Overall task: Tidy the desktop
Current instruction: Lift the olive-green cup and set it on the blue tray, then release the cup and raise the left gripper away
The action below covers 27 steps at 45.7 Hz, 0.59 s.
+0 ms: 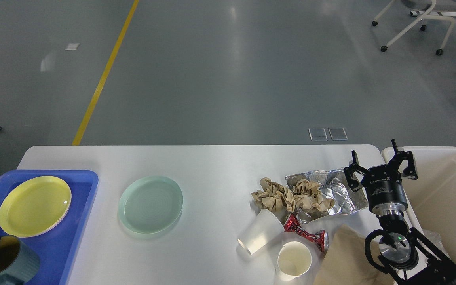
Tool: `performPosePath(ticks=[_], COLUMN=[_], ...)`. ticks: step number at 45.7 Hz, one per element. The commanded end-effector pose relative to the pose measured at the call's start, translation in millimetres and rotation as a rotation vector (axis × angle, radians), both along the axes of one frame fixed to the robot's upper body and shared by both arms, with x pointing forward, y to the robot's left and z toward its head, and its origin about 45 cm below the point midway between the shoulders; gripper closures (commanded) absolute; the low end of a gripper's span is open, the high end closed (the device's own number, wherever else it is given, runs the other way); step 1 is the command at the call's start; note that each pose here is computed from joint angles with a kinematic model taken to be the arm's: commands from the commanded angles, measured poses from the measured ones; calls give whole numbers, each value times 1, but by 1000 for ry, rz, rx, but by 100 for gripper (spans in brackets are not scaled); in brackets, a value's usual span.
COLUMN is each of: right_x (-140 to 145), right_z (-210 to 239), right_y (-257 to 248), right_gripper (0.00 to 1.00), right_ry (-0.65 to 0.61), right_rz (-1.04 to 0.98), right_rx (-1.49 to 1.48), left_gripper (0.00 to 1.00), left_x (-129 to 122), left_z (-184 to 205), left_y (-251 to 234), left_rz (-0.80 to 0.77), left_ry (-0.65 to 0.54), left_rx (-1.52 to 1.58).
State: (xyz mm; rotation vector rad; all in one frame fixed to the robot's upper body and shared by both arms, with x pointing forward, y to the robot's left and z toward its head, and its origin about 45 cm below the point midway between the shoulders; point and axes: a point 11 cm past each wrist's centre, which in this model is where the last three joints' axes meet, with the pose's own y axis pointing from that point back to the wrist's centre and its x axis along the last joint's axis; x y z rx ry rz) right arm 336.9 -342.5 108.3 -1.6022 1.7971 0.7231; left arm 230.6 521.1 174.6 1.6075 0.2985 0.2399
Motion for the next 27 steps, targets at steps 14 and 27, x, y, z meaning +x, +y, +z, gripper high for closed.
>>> performPosePath(ticks=[14, 27], right_x=[0, 0], right_z=[0, 0], right_y=[0, 0], right_gripper=[0, 0], right_ry=[1, 0], right_rz=[0, -1], right_rx=[0, 0], left_gripper=[98, 92], left_x=[7, 1], left_z=[-5, -13], left_y=[-3, 1], left_rz=[-15, -3], left_ry=[-31, -55], left_rx=[8, 22])
